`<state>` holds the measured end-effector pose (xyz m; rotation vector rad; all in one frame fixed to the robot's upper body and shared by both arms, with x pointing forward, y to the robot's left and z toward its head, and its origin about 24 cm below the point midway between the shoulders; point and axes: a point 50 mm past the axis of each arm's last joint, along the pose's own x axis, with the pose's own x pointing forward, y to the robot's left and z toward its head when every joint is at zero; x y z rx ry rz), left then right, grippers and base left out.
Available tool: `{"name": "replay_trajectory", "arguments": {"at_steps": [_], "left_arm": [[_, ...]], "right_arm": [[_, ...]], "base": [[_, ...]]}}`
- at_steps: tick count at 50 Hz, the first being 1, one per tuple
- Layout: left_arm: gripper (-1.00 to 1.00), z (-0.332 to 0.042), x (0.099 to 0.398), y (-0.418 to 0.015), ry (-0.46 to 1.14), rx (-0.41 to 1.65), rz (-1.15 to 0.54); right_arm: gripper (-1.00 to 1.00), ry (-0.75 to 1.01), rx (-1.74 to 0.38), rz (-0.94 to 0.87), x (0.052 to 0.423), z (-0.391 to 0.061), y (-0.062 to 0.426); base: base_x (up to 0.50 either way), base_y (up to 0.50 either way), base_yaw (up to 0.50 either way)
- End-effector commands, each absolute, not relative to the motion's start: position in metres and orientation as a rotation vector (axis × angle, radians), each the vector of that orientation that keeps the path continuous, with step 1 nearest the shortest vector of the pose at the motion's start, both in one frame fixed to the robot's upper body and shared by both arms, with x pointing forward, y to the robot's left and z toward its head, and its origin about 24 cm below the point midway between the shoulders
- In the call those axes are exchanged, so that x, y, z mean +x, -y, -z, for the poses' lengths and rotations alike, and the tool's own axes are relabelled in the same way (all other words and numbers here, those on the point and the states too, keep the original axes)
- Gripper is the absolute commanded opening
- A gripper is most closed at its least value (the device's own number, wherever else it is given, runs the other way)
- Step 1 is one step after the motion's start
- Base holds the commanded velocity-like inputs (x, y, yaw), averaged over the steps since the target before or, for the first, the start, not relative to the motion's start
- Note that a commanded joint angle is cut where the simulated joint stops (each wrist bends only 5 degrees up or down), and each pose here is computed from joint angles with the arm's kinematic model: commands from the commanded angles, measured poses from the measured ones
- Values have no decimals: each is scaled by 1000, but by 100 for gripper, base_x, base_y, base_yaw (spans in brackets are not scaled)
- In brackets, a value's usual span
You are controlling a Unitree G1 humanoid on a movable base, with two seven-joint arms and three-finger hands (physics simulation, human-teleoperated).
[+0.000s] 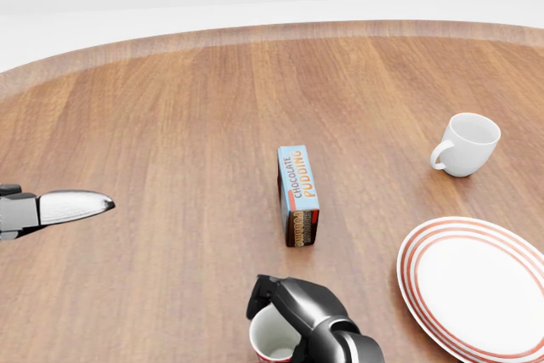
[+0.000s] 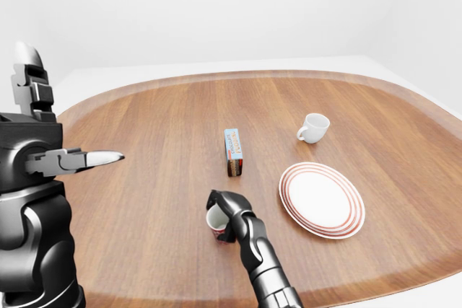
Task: Pick up the red mug and put it on the plate
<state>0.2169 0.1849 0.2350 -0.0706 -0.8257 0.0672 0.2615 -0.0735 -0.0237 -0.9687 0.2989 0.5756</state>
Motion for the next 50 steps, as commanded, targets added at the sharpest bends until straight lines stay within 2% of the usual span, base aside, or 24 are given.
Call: {"name": "replay_trajectory", "arguments": {"at_steps": [1,15,27,32,50], "left_arm": [[100,-232,217,-184,812,-66,-65],[100,-232,217,-185,815,-63,-65],[100,-236,215,-185,832,-66,-64],[100,-237,215,-185,836,-68,-62],[100,-234,217,-185,823,-67,-64]], "right_arm": [[-100,-321,-1005,-577,259,30,76],[-100,-303,-995,-557,263,21,83],[-100,-51,-981,-500,286,-69,95],[-100,3,-999,-494,288,-89,98],[-100,-80,-1015,-423,285,-84,139]], "base": [[0,0,0],[0,0,0],[0,0,0],[0,0,0],[0,0,0]]}}
